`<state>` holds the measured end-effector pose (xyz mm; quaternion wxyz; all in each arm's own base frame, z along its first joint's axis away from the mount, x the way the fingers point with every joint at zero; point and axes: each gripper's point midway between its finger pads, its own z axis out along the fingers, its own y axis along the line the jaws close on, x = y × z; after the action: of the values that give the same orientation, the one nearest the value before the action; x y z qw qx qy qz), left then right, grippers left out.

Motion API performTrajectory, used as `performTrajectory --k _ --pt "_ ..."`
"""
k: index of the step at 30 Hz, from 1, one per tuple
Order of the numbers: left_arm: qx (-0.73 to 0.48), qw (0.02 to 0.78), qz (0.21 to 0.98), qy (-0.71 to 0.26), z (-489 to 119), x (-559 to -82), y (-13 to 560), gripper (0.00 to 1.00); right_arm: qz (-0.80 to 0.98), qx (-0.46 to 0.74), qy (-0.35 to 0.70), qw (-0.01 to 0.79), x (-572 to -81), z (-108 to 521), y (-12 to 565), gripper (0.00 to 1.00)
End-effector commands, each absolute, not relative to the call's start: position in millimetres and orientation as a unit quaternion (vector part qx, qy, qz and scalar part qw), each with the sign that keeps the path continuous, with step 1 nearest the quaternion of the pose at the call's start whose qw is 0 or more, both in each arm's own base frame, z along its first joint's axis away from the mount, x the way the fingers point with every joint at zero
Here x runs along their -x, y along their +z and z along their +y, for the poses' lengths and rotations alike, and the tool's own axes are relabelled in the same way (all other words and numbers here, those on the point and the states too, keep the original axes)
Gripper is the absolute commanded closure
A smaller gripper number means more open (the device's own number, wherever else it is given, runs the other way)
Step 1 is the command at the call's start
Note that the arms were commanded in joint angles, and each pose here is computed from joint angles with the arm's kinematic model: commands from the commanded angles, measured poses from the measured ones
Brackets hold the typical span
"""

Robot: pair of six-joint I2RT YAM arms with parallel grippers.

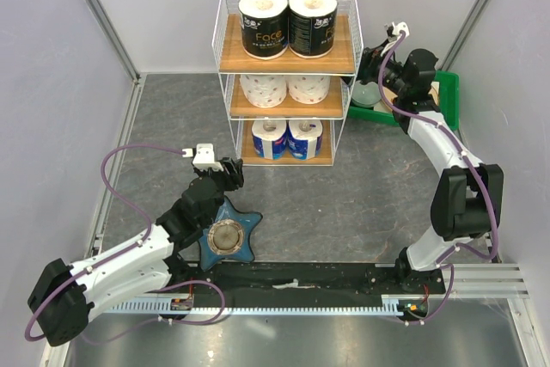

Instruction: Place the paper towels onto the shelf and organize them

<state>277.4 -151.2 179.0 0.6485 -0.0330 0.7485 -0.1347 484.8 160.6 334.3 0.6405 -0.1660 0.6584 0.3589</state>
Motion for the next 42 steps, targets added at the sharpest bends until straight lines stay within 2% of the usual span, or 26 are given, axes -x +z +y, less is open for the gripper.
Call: performTrajectory --k 1,14,18,23,30,37,42 --pt "0.046 0.674 0.725 -0.135 -150 -283 206 0.38 0.636 0.196 0.358 0.655 -488 171 351 0.05" --pt "0.046 0.674 0.724 -0.138 -150 -283 207 0.38 0.637 0.234 0.384 0.626 -472 182 345 0.06" --pt "0.048 0.676 0.722 -0.139 -149 -282 209 0.38 0.637 0.215 0.358 0.648 -467 173 352 0.05" --pt "0.052 0.677 0.720 -0.143 -146 -279 214 0.38 0.646 0.119 0.257 0.709 -474 129 359 0.02" --pt "0.059 0.677 0.717 -0.151 -142 -274 222 0.38 0.614 -0.010 0.177 0.769 -449 69 389 0.02" --pt "0.074 0.674 0.718 -0.159 -133 -265 233 0.36 0.624 -0.183 0.098 0.754 -417 5 366 0.02" --pt "0.075 0.645 0.749 -0.134 -125 -259 237 0.27 0.653 -0.238 0.091 0.713 -372 -7 344 0.02"
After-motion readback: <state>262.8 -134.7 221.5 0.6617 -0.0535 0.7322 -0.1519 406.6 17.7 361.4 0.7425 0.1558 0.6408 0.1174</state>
